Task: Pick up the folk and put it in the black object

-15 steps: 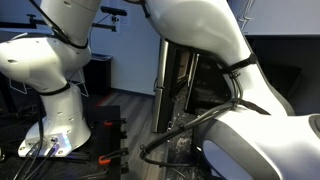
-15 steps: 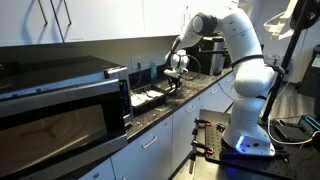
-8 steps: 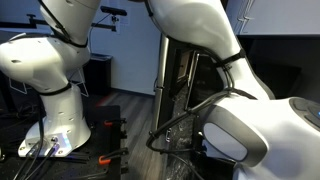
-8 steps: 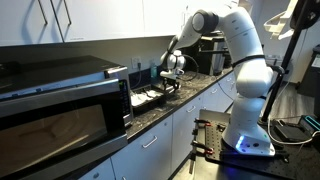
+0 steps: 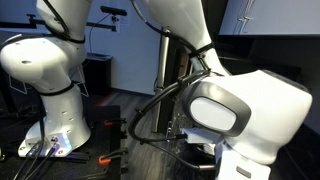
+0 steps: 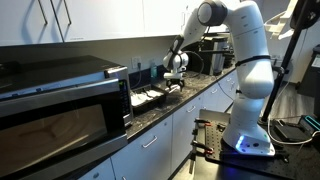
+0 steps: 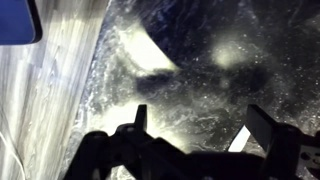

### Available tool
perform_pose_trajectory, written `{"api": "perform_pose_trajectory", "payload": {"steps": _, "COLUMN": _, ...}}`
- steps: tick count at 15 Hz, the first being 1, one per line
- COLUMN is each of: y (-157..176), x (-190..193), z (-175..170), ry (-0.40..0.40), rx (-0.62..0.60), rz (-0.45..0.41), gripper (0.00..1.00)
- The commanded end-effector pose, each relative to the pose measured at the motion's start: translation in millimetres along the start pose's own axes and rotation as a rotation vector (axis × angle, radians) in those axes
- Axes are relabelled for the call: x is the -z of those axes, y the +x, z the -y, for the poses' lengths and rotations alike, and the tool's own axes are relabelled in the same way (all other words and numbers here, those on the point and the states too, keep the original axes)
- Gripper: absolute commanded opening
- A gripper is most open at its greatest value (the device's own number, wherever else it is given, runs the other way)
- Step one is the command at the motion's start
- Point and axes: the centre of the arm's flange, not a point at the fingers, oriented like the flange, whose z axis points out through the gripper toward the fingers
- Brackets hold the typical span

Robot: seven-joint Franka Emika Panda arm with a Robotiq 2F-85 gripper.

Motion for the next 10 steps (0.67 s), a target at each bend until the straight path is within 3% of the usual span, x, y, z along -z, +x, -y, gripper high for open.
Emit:
{"api": "perform_pose_trajectory", "payload": {"steps": 1, "y": -25.0, "x": 24.0, "z": -31.7, "ry": -0.026, "rx": 0.108, "rz": -0.049, "gripper": 1.0}}
{"api": "perform_pose_trajectory", "payload": {"steps": 10, "y": -68.9, "x": 55.1, "z": -86.9, "ry": 0.053, "rx": 0.389, "rz": -0.132, "gripper": 1.0}}
